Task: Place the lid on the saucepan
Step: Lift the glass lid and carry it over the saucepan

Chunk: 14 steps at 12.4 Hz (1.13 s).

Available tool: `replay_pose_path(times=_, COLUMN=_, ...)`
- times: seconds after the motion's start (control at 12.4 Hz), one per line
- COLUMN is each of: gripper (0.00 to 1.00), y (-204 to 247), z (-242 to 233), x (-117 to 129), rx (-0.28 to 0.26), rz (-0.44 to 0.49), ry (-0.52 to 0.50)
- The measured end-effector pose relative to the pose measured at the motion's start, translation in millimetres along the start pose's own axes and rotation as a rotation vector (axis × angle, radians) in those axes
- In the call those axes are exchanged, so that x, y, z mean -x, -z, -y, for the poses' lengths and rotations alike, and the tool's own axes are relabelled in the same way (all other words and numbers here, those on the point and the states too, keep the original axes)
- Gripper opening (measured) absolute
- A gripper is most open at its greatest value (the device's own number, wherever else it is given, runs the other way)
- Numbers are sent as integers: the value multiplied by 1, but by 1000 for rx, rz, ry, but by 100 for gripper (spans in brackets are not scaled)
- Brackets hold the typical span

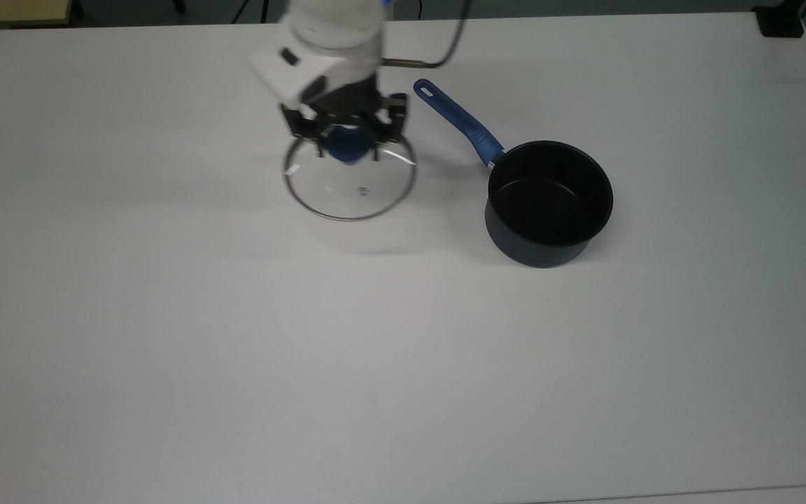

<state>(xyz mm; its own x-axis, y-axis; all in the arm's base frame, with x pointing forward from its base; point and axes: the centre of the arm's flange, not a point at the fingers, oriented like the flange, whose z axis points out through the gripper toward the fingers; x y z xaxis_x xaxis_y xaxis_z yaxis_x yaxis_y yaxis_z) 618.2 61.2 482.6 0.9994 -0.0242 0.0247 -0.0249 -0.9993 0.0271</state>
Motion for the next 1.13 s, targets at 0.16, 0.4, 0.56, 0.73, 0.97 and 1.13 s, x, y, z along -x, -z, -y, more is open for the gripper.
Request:
replay_pose_path(times=0.16, gripper=67, y=-2, z=33, x=-8, rx=-18, rz=62, ry=-9)
replay_pose_path(times=0.4, gripper=67, y=-25, z=88, x=-17, rx=-18, rz=113, ry=-35)
replay_pose_path(times=0.56, gripper=67, y=-34, z=128, x=-17, rx=-10, rz=115, ry=-44)
replay_pose_path(times=0.73, gripper=67, y=-21, z=158, x=-14, rx=-19, rz=88, ry=-48)
replay_pose_path(times=0.97, gripper=67, y=-12, z=179, x=-8, rx=-34, rz=78, ry=-36)
replay_pose_path(times=1.13, gripper=67, y=-13, z=194, x=-2, rx=-39, rz=83, ry=-28)
